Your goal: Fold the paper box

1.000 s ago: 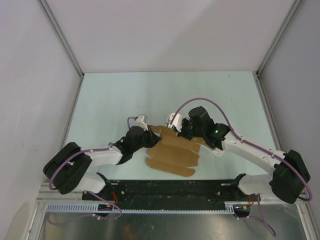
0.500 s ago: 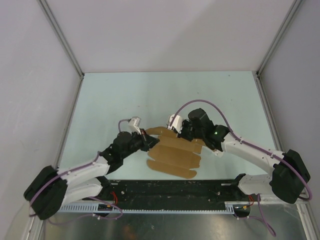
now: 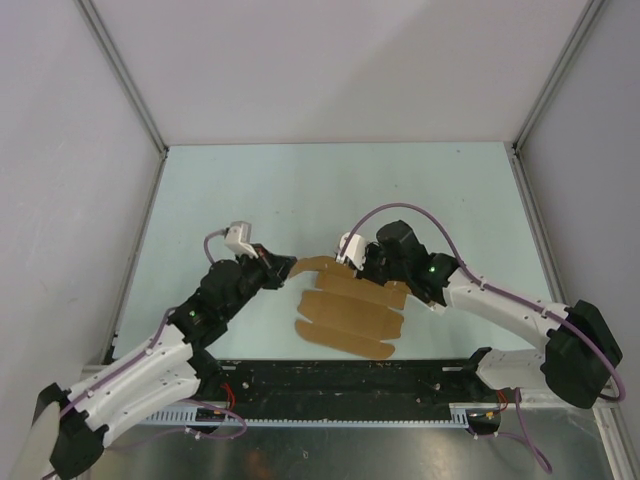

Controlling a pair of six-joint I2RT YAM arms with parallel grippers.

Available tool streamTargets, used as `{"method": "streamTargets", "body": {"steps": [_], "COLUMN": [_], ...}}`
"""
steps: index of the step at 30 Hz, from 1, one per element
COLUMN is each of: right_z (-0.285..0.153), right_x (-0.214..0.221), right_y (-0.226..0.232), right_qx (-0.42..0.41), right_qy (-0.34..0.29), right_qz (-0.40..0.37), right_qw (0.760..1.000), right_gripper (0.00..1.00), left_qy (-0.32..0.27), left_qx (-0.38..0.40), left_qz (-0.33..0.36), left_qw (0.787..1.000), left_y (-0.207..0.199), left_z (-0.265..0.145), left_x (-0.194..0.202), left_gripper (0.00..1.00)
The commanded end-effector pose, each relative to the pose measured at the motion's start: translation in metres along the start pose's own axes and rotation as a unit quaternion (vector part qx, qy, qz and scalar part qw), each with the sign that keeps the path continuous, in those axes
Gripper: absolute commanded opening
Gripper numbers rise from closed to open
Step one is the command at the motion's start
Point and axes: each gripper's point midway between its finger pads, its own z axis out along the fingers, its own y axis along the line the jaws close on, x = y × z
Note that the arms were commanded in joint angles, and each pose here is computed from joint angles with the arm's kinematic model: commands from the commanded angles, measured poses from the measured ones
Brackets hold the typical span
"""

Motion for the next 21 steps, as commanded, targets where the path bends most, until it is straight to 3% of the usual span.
{"method": "streamTargets", "body": {"steps": [1,9,21], "right_z": [-0.008,-0.009,-0.005], "right_x": [-0.013,-0.012,-0.013], "right_y": [-0.003,0.000,0.003], "right_qx": [0.014,0.011,0.005], "right_qy": [-0.023,-0.023,-0.026], "right_qz": [-0.003,-0.002,-0.002], "right_qw": [1.000,1.000,1.000], "right_gripper": [0.00,0.00,0.00], "left_qy": [-0.008,0.046,0.062], "left_qx": [-0.054,-0.082,-0.060], "left_qz": [0.015,0.020,0.023], "left_qw": [0.998,0.995,0.996], "left_y": [0.008,0.016,0.011], "left_z": [0.019,0.052,0.059], "left_x": [-0.021,-0.007,0.003], "left_gripper": [0.00,0.00,0.00]}}
